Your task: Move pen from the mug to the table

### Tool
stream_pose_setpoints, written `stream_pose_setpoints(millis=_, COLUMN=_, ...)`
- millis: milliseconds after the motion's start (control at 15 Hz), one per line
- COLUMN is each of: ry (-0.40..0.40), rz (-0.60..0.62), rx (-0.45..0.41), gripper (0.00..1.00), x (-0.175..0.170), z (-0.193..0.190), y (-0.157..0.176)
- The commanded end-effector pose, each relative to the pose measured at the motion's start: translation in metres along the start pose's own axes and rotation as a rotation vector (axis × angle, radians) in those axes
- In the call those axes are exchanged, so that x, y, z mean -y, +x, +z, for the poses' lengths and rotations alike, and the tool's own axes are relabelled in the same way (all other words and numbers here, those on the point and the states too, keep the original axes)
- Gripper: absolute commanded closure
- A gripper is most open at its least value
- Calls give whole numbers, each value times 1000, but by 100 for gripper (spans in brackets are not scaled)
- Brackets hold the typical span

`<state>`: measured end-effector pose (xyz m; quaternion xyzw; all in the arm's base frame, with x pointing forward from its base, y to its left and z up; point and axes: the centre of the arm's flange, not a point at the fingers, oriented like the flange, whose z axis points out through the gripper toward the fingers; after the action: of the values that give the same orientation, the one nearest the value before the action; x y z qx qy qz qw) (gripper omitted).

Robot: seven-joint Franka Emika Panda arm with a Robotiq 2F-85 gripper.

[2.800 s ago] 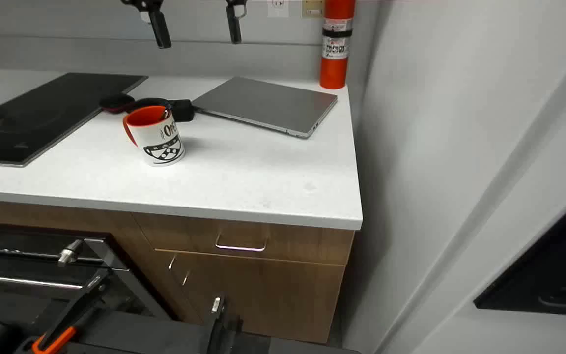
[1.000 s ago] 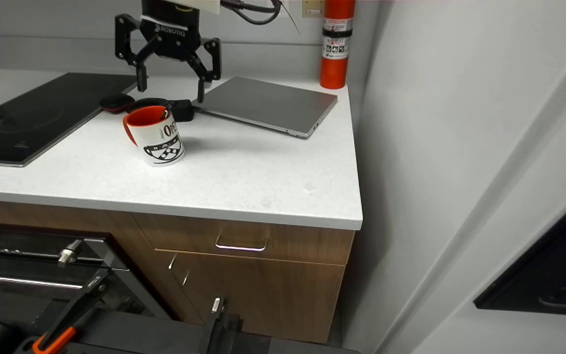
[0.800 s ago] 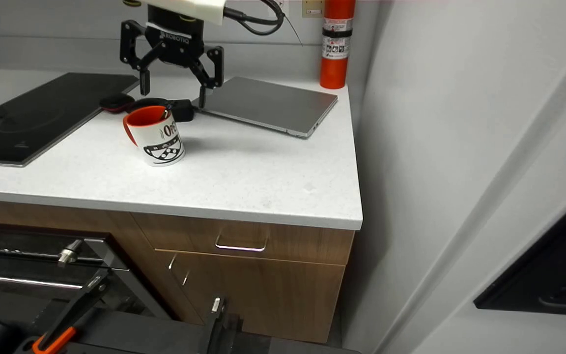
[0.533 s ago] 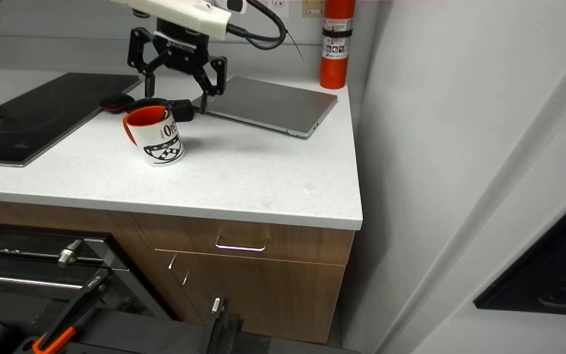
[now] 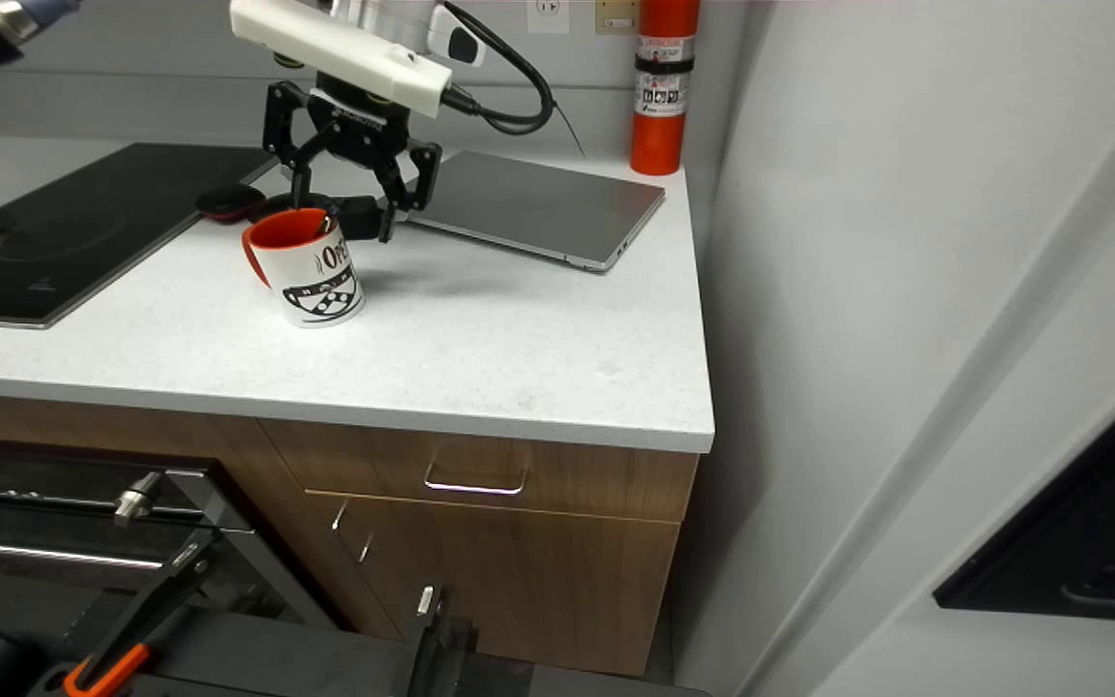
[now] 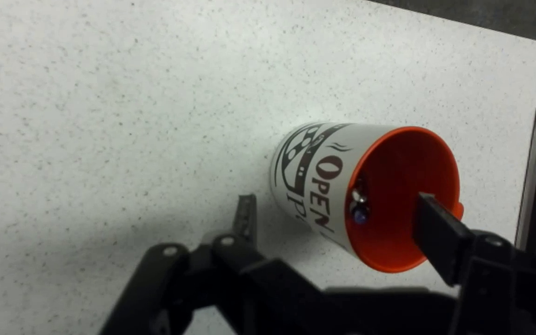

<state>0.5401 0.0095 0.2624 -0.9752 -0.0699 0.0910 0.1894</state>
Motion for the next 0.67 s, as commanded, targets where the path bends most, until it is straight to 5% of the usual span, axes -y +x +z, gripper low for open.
stream_pose_setpoints(millis=0, ry=51, rz=-12, rx=11, gripper=42, x=3, z=1, y=1)
stream_pose_setpoints(millis=467, ry=30, rz=-26, rx=11, gripper=97, x=22, z=-9, y=-22)
stream_pose_setpoints(millis=600, ry=24, rz=-27, rx=6, gripper=100, x=25, z=-16, y=-25)
